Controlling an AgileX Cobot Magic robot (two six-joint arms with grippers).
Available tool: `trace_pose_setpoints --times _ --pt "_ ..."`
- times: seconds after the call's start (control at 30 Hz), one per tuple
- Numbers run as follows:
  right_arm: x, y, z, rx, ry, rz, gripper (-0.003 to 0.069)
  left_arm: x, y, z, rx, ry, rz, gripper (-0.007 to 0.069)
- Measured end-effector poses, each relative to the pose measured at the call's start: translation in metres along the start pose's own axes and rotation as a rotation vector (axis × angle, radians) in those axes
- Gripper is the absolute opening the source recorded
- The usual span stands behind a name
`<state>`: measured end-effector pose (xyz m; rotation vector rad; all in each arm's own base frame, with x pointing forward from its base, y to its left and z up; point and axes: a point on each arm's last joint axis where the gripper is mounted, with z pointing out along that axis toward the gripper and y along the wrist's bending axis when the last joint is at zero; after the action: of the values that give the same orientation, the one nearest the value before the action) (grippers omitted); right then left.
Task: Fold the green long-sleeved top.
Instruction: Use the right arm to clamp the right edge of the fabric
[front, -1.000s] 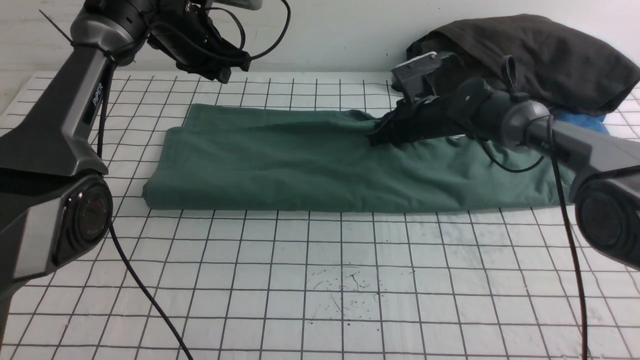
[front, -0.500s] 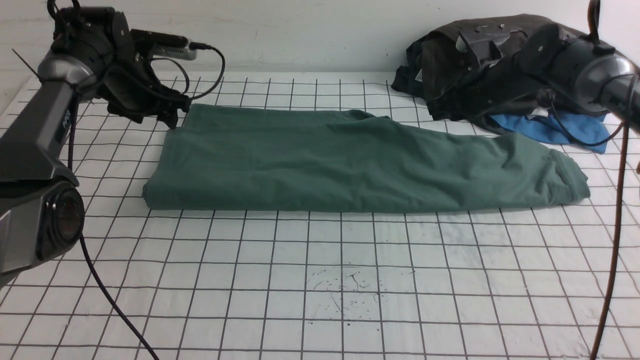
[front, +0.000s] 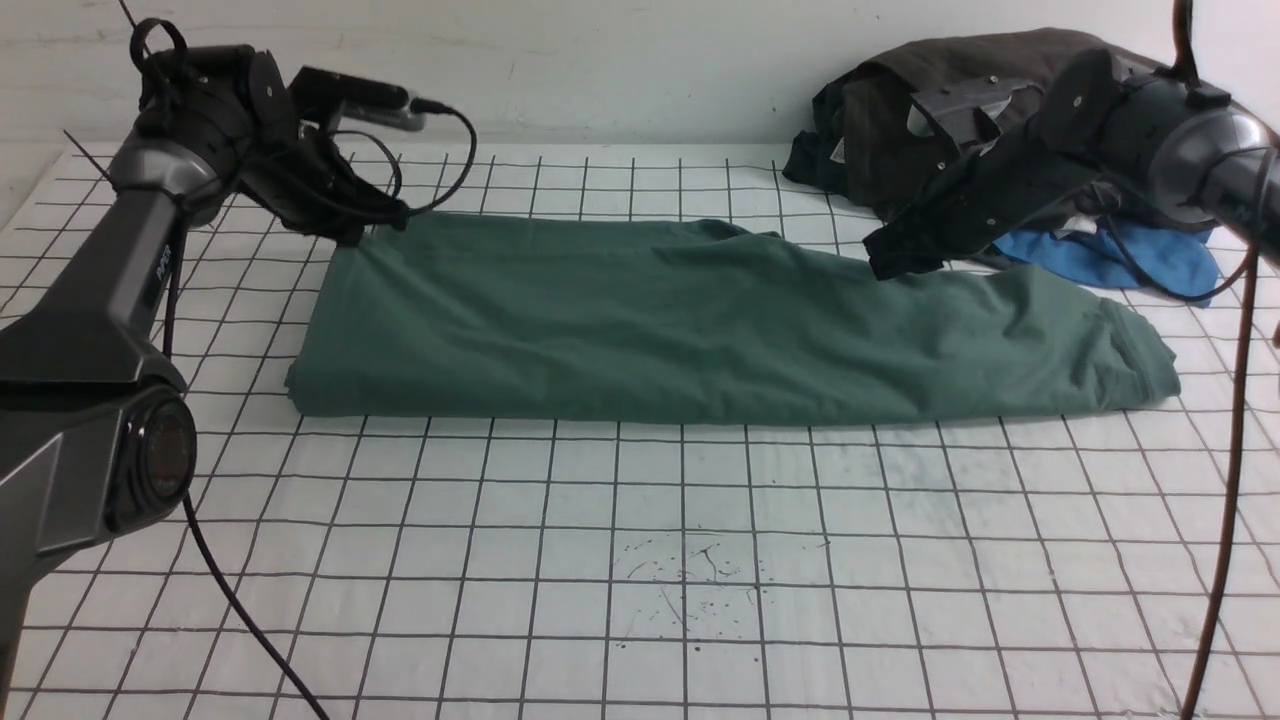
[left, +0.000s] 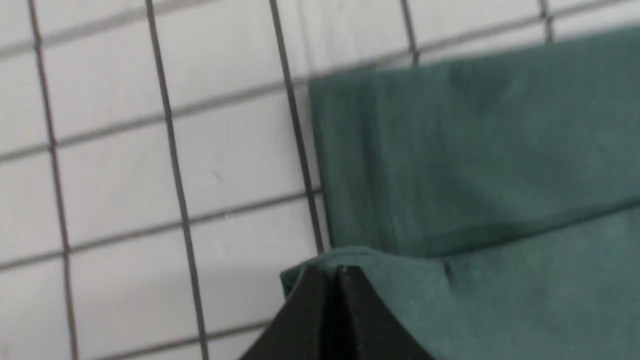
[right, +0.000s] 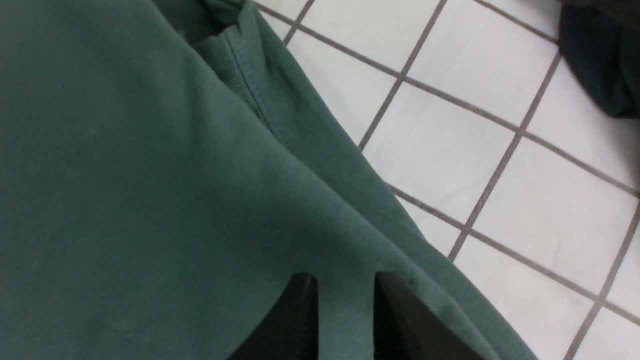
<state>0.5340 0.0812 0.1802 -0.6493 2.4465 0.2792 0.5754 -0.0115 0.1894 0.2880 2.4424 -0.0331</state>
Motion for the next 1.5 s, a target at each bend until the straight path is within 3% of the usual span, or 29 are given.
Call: trace_pose_setpoints --times 0.17,0.3,0.47,0.53,0.6,0.67,0.7,0.77,0.87,0.97,1.07,1.13,1.17,1.27,1.4,1.5 --pt "0.000 -0.001 0.000 0.007 0.003 -0.007 0.0158 -0.020 -0.002 -0.012 -0.021 -0.158 0.001 -0.0007" --pt "0.000 -0.001 0.000 0.015 -0.001 -0.010 0.0160 -0.020 -0.001 -0.011 -0.020 -0.159 -0.033 -0.0007" --pt "-0.004 0.004 0.001 0.003 -0.024 -0.016 0.0260 -0.009 -0.003 -0.007 0.002 -0.053 -0.059 -0.0003" --pt "-0.010 0.015 0.004 0.010 -0.060 -0.066 0.0365 0.001 -0.002 0.001 0.000 0.021 -0.061 0.0045" --pt "-0.013 0.018 0.005 0.016 -0.077 -0.080 0.0391 0.003 -0.001 0.003 -0.006 0.027 -0.064 0.0069" --pt "-0.023 0.029 0.012 0.045 -0.156 -0.102 0.0426 0.007 0.005 0.007 -0.017 0.038 -0.071 0.0182" --pt "-0.024 0.030 0.013 0.045 -0.161 -0.102 0.0428 0.007 0.005 0.007 -0.017 0.039 -0.071 0.0191" --pt "-0.027 0.035 0.023 0.062 -0.225 -0.091 0.0435 0.007 0.009 0.007 -0.023 0.027 -0.082 0.0309" --pt "-0.021 0.035 0.041 0.063 -0.242 -0.088 0.0435 0.004 0.010 0.007 -0.016 -0.011 -0.097 0.0408" --pt "-0.012 0.033 0.060 0.062 -0.247 -0.087 0.0427 0.001 0.009 0.007 -0.001 -0.040 -0.109 0.0426" --pt "-0.007 0.032 0.070 0.051 -0.254 -0.068 0.0368 0.000 0.008 0.007 0.005 -0.058 -0.102 0.0377" --pt "-0.008 0.033 0.069 0.042 -0.267 -0.054 0.0260 -0.001 0.008 0.007 0.005 -0.070 -0.086 0.0248" --pt "-0.008 0.033 0.069 0.040 -0.271 -0.051 0.0173 -0.002 0.008 0.007 0.006 -0.078 -0.080 0.0152" --pt "-0.011 0.033 0.068 0.042 -0.282 -0.053 0.0035 -0.002 0.007 0.007 0.012 -0.082 -0.075 0.0029" --pt "-0.017 0.031 0.061 0.037 -0.296 -0.064 -0.0003 -0.003 0.007 0.007 0.012 -0.083 -0.071 -0.0004" --pt "-0.022 0.030 0.056 0.031 -0.306 -0.069 -0.0004 -0.002 0.007 0.008 0.013 -0.081 -0.071 0.0024"
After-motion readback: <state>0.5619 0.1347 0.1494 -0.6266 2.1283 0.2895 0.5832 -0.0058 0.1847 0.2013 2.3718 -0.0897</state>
